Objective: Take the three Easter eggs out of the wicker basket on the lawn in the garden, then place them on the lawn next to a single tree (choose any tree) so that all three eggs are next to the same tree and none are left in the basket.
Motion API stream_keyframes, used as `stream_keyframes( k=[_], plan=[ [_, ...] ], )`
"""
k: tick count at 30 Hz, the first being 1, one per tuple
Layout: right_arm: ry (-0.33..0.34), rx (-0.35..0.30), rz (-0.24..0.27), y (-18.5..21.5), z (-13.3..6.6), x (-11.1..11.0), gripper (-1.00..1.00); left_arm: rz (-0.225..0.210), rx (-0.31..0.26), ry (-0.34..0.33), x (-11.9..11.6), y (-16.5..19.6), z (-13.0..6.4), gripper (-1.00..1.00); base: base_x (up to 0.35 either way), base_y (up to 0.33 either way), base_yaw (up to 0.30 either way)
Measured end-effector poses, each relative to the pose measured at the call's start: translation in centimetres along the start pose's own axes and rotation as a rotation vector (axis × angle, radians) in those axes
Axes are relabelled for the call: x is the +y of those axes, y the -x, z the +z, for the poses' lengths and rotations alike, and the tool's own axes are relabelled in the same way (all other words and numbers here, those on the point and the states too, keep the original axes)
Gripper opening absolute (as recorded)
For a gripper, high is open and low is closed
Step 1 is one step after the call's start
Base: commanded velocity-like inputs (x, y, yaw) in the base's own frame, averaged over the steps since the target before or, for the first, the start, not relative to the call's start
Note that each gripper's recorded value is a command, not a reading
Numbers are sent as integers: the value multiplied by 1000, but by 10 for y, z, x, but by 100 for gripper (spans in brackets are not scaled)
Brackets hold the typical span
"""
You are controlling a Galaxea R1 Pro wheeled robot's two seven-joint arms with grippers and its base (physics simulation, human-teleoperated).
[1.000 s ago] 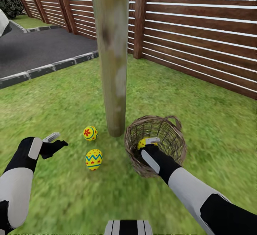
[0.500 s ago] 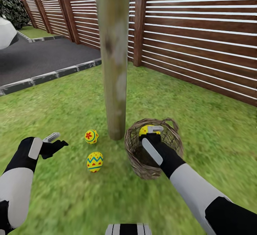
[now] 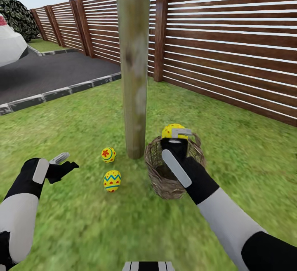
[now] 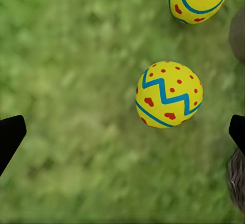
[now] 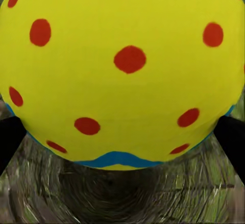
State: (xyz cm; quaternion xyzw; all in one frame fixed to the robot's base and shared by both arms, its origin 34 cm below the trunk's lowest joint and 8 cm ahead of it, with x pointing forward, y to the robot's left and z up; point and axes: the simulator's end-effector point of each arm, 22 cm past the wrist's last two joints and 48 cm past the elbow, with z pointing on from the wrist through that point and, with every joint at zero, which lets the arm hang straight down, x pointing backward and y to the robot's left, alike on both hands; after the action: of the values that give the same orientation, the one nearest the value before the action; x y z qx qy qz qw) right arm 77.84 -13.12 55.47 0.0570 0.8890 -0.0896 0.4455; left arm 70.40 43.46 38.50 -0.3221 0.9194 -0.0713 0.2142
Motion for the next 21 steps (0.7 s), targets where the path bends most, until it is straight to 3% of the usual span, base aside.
stream_keyframes(
  k=[2,5,8,10,15,18,21],
  plan=[
    [34,-79,18,28,-27,15,-100,0,1,1,1,0,0,100,-2,0,0],
    [109,-138,-28,36,-59,56,-100,1,0,10,5,2,-1,100,-1,126,0],
    [201,-191,-155,20,-94,113,-100,-1,-5,19,11,6,-3,100,0,277,0],
    [233,-218,-250,1,-107,137,-100,-3,-6,20,13,7,-4,100,0,313,0],
    [265,-240,-339,-21,-118,157,-100,-6,-3,14,12,7,-4,100,0,322,0],
    [251,-245,-318,-31,-107,158,-100,-14,26,-6,11,-3,2,100,0,325,0],
    [214,-172,-310,-64,-81,149,-100,-29,40,-115,0,-3,2,100,0,323,0]
  ],
)
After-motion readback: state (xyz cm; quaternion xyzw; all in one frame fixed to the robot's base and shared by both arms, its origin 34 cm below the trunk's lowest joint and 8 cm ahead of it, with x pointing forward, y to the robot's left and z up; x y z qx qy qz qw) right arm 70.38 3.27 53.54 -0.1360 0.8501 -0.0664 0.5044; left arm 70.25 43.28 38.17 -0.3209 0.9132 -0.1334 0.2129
